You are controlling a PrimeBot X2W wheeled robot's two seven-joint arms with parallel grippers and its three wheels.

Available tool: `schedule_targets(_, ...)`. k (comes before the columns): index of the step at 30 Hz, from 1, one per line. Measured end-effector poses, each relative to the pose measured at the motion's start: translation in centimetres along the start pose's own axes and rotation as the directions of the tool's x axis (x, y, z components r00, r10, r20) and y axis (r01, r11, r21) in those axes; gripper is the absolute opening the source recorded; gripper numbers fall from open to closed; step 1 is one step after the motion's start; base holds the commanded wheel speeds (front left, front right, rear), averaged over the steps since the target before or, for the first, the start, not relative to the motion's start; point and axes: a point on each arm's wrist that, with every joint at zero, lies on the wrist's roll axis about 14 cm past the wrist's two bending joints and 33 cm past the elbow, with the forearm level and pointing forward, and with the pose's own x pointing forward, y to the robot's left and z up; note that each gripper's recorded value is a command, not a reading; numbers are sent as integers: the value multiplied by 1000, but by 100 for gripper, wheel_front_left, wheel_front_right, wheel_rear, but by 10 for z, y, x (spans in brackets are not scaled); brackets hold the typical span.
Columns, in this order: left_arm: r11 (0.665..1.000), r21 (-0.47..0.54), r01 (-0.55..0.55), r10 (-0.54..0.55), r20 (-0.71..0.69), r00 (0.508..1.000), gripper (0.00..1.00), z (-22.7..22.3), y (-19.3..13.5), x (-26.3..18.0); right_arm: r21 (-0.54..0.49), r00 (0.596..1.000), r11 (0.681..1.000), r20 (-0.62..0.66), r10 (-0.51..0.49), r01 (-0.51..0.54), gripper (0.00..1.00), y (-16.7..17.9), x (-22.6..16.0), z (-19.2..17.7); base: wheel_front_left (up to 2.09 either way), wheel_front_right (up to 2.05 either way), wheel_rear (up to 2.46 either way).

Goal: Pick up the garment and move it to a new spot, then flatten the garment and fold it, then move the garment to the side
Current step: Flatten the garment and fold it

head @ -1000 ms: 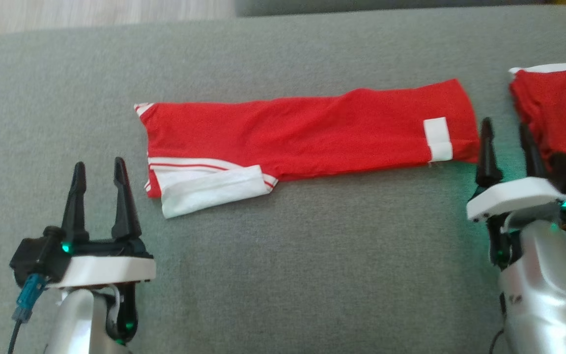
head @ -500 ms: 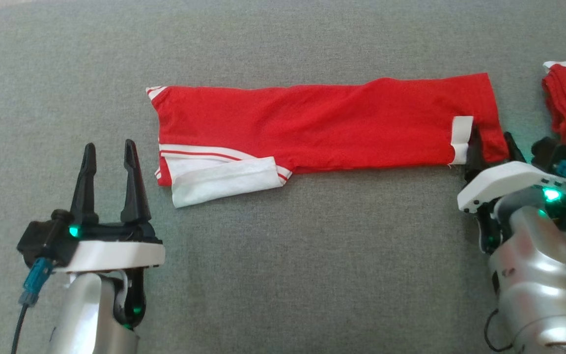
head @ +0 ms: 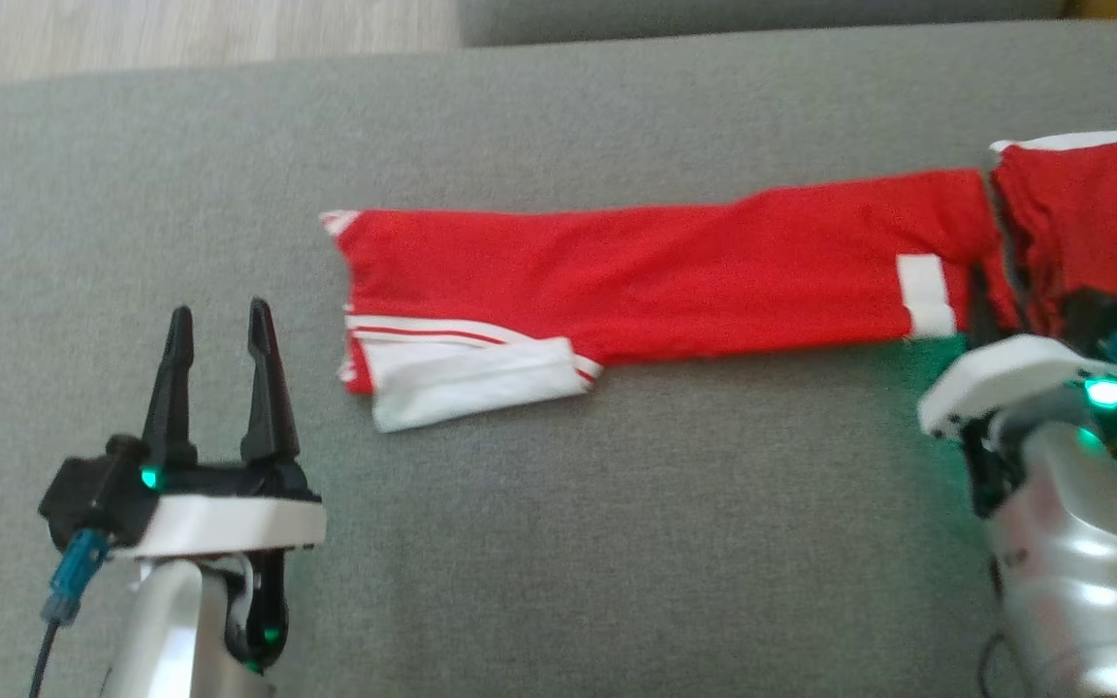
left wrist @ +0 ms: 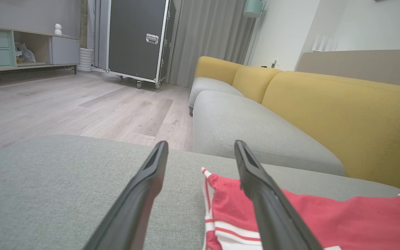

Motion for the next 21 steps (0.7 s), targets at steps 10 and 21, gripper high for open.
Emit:
schedule_targets(10,999,6,32,-32,29,999,100,13,-13,-15,-38,995,997,74,-62,65,0,-31,-29,20,0,0,0)
schedule_targets(21,999,18,-30,28,85,996,100,34,5,-49,-31,960,976,173,219,-217,0,77,-30,60,0,0,0)
